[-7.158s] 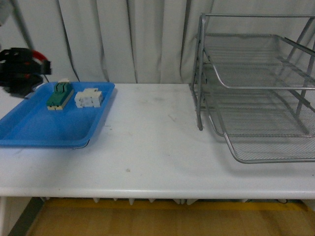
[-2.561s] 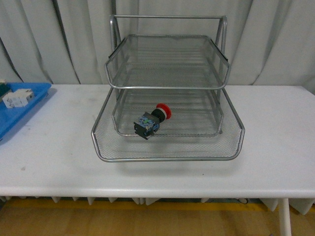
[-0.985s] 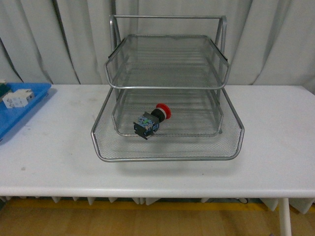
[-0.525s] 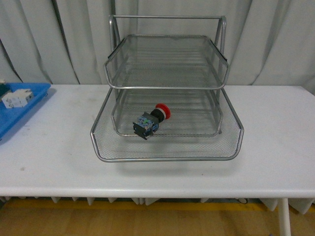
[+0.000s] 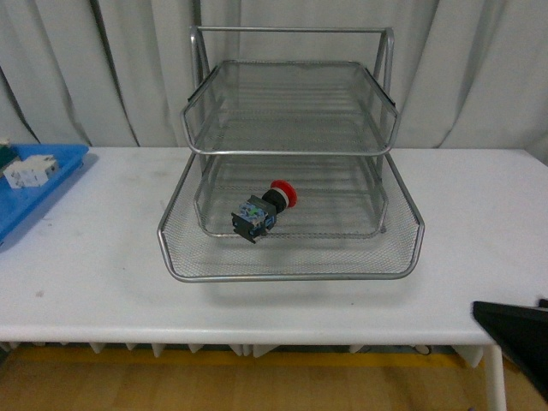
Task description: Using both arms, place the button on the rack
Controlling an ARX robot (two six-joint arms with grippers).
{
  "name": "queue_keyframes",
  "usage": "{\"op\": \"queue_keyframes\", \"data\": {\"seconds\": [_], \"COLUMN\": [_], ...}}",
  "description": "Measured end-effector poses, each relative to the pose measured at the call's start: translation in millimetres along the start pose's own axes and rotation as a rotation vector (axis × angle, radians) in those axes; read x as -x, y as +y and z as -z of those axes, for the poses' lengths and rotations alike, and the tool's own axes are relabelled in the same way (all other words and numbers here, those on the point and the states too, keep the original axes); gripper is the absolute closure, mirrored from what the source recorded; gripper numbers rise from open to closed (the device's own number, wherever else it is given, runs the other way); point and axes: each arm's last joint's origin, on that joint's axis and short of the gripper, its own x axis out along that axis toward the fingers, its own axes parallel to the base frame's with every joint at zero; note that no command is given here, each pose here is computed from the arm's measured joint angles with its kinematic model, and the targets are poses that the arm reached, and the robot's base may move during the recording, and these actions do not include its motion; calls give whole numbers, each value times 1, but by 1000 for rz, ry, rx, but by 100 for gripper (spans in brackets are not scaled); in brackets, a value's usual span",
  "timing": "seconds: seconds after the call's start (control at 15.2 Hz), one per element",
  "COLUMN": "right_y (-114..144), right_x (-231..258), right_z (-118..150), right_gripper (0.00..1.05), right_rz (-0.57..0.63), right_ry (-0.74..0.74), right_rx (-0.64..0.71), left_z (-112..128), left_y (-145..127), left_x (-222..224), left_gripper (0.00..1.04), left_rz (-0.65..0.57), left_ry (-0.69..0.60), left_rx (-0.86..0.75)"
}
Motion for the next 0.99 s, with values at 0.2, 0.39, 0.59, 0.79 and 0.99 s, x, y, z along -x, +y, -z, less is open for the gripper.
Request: {"op": "queue_keyframes", "data": {"seconds": [0.2, 0.39, 0.59, 0.79, 0.99], "right_y": [8, 25, 47, 55, 61], "right_x": [-50, -95, -136, -169, -196], "right_z": [1, -3, -7, -21, -35], "right_gripper": [78, 103, 103, 103, 103], "right_rz": [-21, -50, -81, -64, -57], "right_ry": [174, 246, 301, 293, 282], "right_rx": [-77, -63, -28, 1, 41], "left_z": [0, 0, 0, 0, 0], "left_y": [0, 0, 0, 0, 0], "left_x": [0, 0, 0, 0, 0], "left_gripper": [7, 7, 7, 7, 7], "left_rz": [0, 0, 0, 0, 0], "left_ry": [0, 0, 0, 0, 0], "left_rx": [0, 0, 0, 0, 0]}}
